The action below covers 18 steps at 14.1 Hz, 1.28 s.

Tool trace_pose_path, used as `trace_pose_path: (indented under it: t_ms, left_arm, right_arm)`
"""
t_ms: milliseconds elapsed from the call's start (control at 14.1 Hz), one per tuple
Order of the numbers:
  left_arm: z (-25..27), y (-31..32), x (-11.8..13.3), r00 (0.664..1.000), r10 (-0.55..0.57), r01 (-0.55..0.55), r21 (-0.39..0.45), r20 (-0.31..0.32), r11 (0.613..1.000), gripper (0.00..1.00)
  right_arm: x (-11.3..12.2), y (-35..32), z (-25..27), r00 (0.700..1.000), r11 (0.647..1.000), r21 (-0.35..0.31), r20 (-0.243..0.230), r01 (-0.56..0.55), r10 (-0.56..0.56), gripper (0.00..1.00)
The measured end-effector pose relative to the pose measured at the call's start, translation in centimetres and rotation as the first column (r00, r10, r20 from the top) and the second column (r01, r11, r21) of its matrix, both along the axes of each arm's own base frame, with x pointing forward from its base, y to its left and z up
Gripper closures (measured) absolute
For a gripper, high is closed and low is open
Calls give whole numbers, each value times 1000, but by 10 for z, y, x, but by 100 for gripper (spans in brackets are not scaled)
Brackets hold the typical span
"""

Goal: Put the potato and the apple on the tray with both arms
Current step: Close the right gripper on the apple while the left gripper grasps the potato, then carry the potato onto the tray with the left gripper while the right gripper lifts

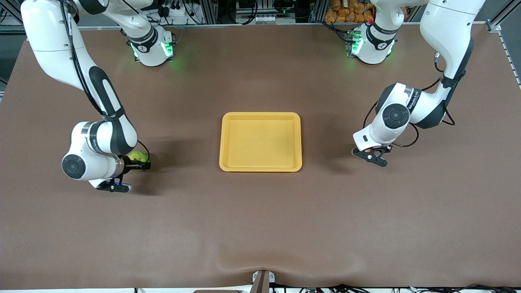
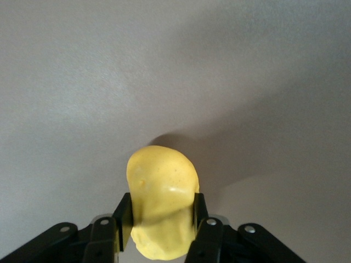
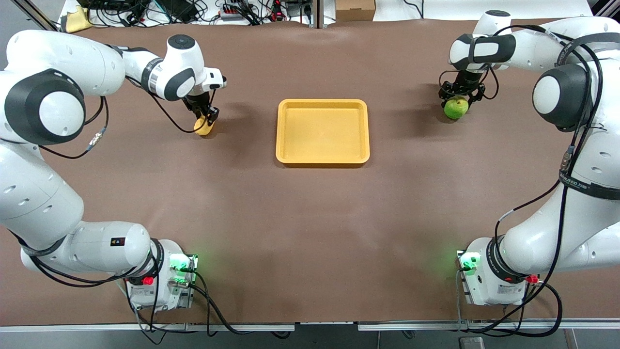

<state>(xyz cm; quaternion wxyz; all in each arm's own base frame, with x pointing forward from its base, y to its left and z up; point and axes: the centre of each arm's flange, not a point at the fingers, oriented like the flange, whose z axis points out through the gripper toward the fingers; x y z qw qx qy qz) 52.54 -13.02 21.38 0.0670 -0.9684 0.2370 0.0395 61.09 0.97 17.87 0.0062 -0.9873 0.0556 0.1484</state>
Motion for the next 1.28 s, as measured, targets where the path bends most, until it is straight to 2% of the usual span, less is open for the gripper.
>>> trace_pose_path:
  t_ms: [142, 569, 854, 1138, 1280]
  left_arm:
    - [6, 1, 7, 1000, 5, -5, -4, 17, 1000, 53]
    - [32, -1, 32, 997, 29, -28, -24, 73, 999, 53]
    - [43, -14, 39, 996, 67, -63, -63, 64, 996, 53]
    - [63, -32, 47, 993, 106, -101, -100, 45, 990, 53]
    - [71, -45, 48, 990, 134, -128, -113, 50, 985, 53]
  right_arm:
    - [0, 0, 1, 1000, 1000, -2, -2, 7, -7, 14]
    - [-3, 10, 5, 999, 1000, 1, -39, 3, -3, 14]
    - [5, 21, 48, 999, 1000, 11, -43, -17, 17, 14]
    - [14, 26, 102, 995, 999, 21, -92, -27, 28, 14]
    - [19, 25, 123, 995, 1000, 15, -95, -10, 12, 14]
